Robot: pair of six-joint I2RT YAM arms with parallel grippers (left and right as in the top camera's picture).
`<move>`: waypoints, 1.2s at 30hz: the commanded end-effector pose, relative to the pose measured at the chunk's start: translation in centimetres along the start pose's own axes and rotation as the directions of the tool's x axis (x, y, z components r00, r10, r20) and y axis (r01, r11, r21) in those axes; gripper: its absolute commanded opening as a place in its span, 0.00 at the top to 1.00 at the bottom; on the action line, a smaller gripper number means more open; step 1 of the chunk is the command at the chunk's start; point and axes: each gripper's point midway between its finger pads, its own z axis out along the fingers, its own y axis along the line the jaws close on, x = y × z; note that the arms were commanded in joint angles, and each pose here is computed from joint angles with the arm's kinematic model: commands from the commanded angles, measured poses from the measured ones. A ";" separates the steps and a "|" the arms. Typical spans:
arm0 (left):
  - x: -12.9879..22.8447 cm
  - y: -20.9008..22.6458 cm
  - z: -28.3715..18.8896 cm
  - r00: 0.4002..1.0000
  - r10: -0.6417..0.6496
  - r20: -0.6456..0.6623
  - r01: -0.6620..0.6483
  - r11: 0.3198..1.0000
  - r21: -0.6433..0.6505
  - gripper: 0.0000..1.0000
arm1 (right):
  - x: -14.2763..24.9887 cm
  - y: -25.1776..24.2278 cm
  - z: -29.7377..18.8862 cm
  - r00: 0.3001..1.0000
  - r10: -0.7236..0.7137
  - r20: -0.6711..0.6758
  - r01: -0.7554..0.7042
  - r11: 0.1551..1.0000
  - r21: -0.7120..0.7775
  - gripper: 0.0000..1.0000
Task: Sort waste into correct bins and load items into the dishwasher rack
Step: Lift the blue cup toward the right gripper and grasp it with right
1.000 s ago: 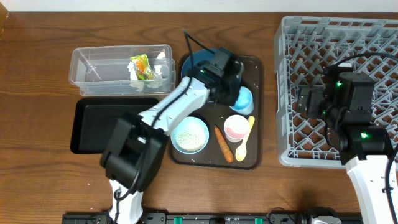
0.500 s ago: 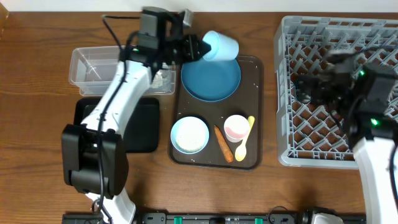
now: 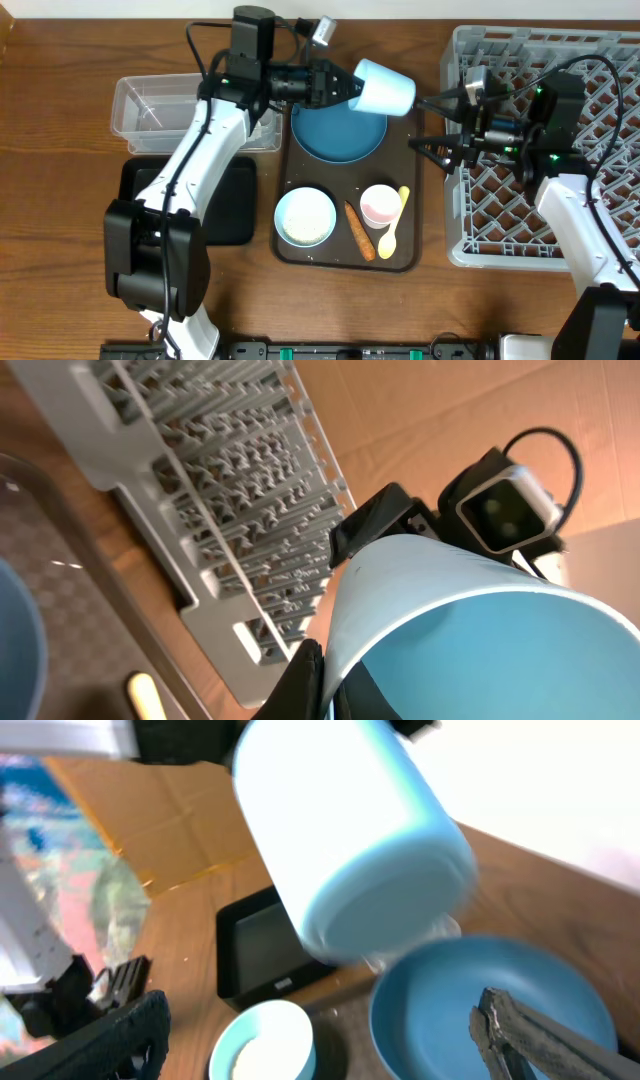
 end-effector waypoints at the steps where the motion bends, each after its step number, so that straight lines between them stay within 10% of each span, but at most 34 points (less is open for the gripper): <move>1: 0.6 -0.6 0.9 0.999 -0.012 -0.036 0.013 0.999 0.038 0.94 | -0.8 1.0 0.9 1.000 -0.019 0.005 0.019 0.999 -0.050 0.05; 36: 1.5 -1.4 2.2 0.997 -0.022 -0.069 0.026 0.998 0.053 0.94 | -2.5 1.2 2.4 0.989 -0.145 0.032 0.146 0.989 -0.036 0.30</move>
